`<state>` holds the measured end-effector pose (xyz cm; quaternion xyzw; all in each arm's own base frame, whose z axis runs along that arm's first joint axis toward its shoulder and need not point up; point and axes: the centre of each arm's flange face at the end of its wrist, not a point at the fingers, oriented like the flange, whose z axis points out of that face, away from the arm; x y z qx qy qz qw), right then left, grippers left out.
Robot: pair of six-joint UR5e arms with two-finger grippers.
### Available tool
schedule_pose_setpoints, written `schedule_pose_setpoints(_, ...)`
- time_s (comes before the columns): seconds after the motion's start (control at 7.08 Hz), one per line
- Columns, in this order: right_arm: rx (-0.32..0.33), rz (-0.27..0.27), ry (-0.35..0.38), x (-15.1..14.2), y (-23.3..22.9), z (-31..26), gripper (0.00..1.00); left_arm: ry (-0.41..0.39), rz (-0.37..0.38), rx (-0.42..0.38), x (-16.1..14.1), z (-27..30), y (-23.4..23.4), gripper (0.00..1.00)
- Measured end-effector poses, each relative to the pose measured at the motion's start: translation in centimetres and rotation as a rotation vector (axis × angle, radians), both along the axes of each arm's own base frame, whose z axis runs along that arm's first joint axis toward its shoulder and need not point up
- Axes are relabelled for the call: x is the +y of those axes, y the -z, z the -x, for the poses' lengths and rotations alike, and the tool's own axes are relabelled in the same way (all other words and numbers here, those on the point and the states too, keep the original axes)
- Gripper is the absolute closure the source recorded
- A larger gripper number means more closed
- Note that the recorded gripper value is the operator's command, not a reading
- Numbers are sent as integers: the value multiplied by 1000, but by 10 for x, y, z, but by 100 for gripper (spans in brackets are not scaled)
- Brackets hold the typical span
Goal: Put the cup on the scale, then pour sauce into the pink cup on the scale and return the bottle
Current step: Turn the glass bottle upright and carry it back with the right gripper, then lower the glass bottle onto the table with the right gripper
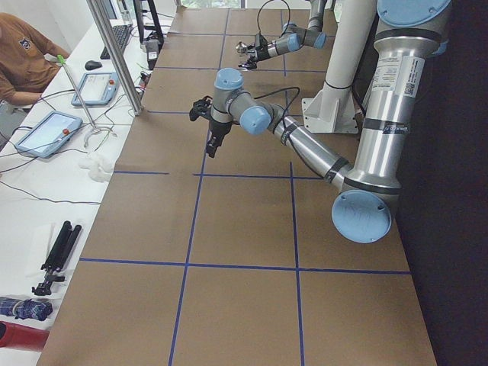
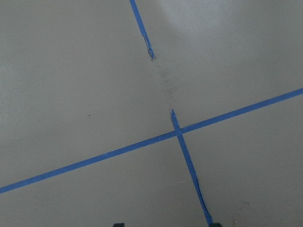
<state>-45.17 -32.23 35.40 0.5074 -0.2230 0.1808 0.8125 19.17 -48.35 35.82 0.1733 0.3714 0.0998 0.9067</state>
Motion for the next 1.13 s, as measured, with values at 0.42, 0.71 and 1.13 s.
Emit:
schedule_pose_setpoints(0.42, -208, 10, -77, -3, -65, -11, 100, 2, -2, 1, 0, 0, 1, 32)
schedule_pose_setpoints(0.71, -240, 3, -87, -2, -103, -29, 100, 7, -4, 6, 2, 2, 5, 32)
schedule_pose_setpoints(1.13, -218, -7, -100, -3, -126, -27, 100, 9, -8, 9, 3, 4, 8, 31)
